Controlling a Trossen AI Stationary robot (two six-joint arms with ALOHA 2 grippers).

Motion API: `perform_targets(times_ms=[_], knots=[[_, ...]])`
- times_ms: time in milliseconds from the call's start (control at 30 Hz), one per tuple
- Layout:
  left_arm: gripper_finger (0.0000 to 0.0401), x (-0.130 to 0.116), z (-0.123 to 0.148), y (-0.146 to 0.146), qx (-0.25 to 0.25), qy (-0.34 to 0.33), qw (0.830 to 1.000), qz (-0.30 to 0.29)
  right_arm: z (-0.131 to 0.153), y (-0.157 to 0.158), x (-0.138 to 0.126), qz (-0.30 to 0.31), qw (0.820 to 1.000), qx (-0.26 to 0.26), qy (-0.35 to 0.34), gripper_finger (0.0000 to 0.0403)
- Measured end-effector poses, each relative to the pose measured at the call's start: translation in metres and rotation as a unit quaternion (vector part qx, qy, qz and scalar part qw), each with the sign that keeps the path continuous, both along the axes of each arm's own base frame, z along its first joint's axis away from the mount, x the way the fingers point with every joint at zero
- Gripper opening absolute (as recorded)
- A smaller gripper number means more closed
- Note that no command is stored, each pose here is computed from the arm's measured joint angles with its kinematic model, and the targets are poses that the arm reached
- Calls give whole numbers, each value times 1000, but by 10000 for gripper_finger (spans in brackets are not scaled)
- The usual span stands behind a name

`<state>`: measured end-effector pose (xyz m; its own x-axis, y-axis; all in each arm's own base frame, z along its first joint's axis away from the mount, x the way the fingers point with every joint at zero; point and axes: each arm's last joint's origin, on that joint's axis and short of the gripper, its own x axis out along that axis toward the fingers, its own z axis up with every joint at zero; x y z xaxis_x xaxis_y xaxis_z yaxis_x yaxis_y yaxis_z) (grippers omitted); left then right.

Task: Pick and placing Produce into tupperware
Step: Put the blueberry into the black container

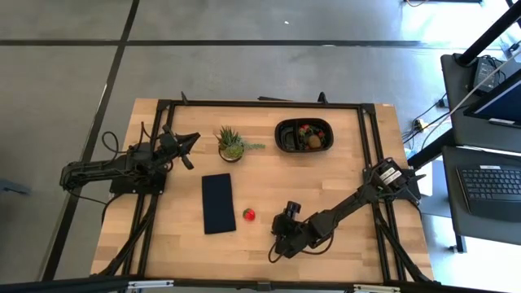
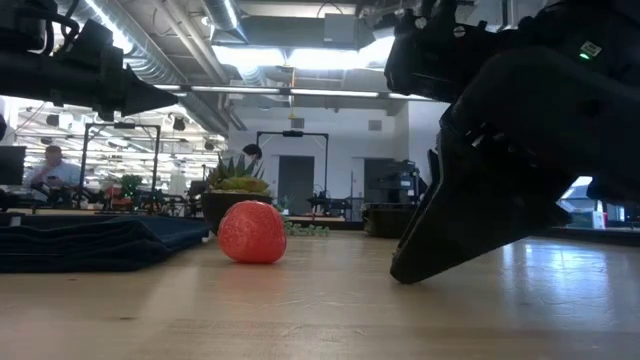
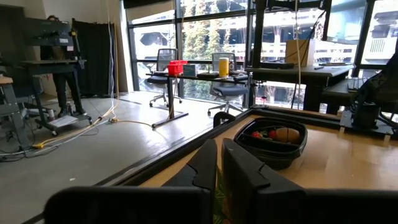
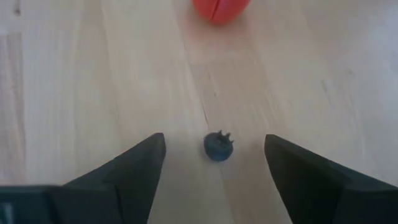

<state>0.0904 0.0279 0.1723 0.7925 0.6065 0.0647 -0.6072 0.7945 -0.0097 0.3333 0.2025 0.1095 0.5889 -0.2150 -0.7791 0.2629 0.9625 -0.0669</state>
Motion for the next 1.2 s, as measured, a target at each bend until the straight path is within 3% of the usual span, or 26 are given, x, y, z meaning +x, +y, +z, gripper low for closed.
perform_targets(times_ms=[367, 667, 1067, 1200], knots=[[17, 0, 0, 0, 0, 0, 1000, 0, 0, -7, 5, 5, 999, 31, 18, 227], [38, 0, 0, 0, 0, 0, 1000, 0, 0, -6, 5, 6, 999, 32, 19, 169], [56, 0, 0, 0, 0, 0, 1000, 0, -1, -7, 4, 6, 1000, 23, 21, 63], [60, 0, 0, 0, 0, 0, 1000, 0, -1, -8, 4, 10, 1000, 11, 18, 48]])
